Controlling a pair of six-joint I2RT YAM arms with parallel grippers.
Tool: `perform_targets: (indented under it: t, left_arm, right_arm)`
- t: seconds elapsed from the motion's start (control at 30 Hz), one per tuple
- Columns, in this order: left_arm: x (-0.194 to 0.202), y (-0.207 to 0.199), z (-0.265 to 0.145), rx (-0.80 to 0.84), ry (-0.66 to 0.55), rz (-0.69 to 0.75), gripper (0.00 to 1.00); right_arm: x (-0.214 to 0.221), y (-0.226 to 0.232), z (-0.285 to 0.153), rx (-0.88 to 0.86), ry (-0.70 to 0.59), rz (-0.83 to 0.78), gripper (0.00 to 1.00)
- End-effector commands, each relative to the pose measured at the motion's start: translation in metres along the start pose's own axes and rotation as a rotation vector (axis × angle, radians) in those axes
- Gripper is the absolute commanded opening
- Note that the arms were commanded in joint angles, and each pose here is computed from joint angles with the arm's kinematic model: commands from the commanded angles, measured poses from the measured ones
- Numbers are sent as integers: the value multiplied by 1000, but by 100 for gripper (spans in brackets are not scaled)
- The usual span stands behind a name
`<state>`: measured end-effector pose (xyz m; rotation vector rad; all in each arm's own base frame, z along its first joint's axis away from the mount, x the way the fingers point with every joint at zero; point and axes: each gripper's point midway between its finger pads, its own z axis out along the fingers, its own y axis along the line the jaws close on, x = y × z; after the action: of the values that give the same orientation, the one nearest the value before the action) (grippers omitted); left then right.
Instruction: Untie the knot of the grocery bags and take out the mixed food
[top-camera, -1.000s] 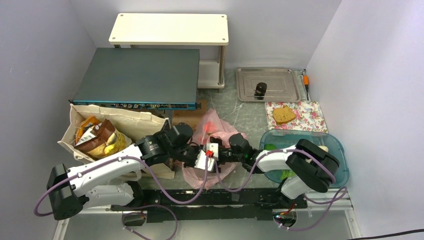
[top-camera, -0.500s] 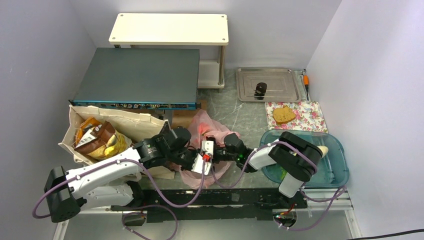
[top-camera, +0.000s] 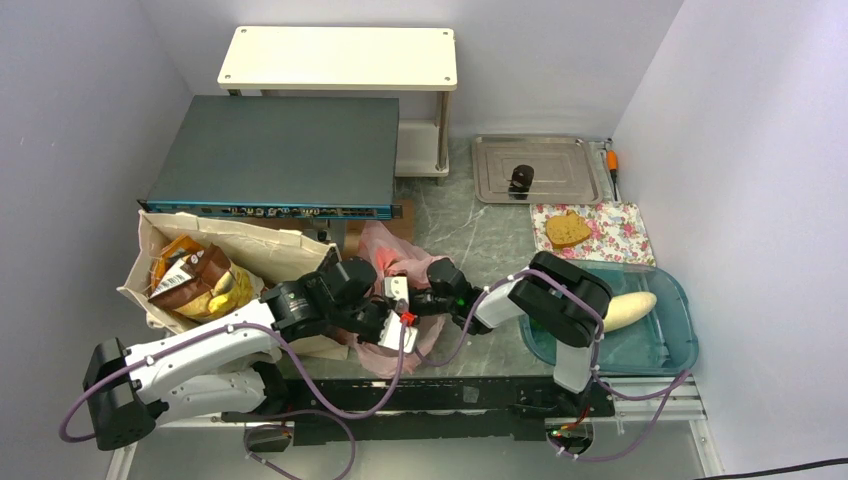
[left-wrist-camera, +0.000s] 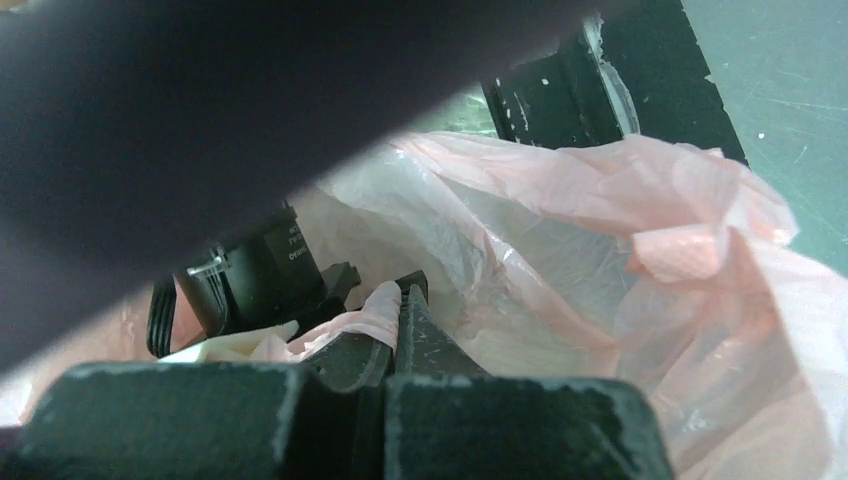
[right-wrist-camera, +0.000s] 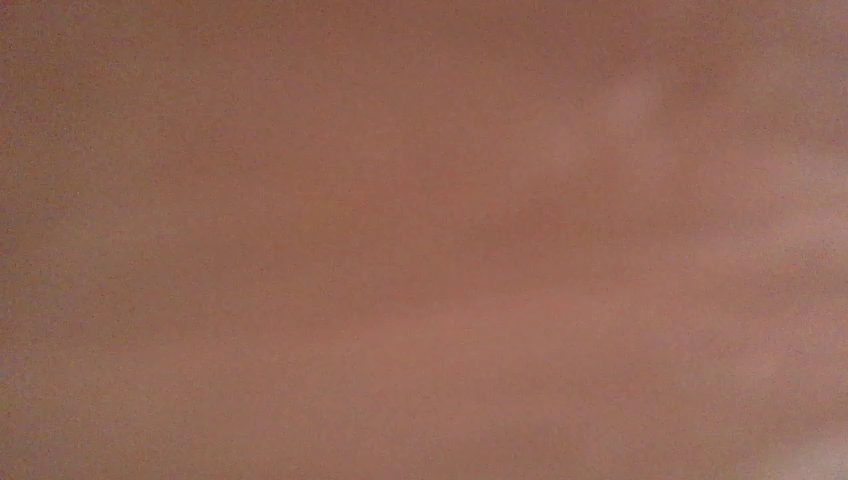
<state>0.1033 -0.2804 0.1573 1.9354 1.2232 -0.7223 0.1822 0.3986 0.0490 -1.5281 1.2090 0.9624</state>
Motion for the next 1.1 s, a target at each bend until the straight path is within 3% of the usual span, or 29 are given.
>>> perform_targets:
  t: [0.0,0.07,0.23,0.47,0.8,1.07]
  left_arm:
    - [-6,-10,-3,21,-35,9,0]
    - [-4,-10,-4,17,-30,7,0]
    - [-2,-11,-8,7,-16,10,0]
    - [3,-12,-11,-2,3,15,0]
    - [14,-4,-12,-49,41,60,0]
    - [18,11,-19,-92,83,36,0]
  right_arm:
    - [-10,4,18,-62,-27,7,100]
    - [-4,6,22,-66,-12,16,93]
    - [6,3,23,-27,15,37,55]
    - [-19,-4,-14,55,9,-28,19]
    - [-46,9,-71,122,26,-99,4]
    - [-24,12,-92,156,155,-118,0]
